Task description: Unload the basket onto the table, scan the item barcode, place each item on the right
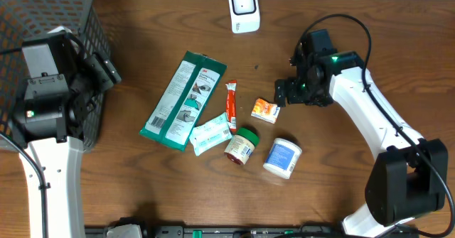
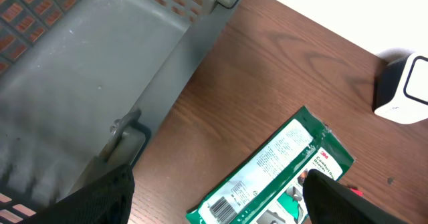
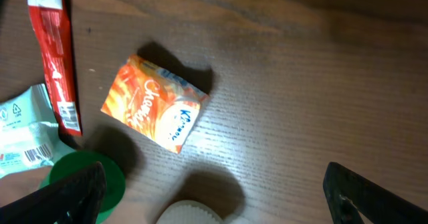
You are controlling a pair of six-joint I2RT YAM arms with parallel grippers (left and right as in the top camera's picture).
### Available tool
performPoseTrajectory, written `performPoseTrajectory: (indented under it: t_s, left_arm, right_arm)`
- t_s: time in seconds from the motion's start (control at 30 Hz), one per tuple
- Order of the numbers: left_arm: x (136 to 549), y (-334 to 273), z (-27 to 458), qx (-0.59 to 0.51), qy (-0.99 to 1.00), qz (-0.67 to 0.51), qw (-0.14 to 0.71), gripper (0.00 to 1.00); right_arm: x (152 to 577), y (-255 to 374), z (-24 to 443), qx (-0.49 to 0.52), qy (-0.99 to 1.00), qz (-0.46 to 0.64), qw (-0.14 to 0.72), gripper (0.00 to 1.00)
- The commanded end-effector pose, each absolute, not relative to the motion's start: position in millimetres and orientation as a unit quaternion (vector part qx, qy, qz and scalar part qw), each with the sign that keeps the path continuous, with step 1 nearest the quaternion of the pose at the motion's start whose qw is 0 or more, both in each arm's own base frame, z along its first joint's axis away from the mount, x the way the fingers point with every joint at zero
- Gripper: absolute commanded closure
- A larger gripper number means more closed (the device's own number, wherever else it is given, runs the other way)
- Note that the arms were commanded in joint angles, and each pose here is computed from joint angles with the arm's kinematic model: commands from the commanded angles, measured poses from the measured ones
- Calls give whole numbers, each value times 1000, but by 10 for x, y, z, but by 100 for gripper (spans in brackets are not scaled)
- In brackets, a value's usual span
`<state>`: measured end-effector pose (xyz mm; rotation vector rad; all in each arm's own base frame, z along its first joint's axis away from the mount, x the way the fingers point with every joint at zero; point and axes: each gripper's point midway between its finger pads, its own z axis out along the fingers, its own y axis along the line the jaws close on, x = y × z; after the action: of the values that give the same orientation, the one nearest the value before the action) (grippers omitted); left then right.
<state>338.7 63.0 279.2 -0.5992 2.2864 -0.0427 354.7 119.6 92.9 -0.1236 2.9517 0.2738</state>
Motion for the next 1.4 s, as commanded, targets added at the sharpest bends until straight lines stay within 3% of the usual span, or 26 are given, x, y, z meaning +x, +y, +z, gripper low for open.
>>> performPoseTrajectory:
  t_s: [0.0, 1.23, 1.37]
  left_arm:
    - [3375, 679, 2844, -236, 892, -8, 385, 17]
    - [3375, 679, 2844, -236, 892, -8, 385, 17]
    - [3375, 679, 2844, -236, 892, -8, 385, 17]
  right_arm:
    - [3537, 1297, 931, -62, 989, 94, 94, 1]
    - [3504, 1466, 860, -95, 985, 101, 101, 1]
    - [3524, 1553, 883, -134, 978, 115, 112, 13]
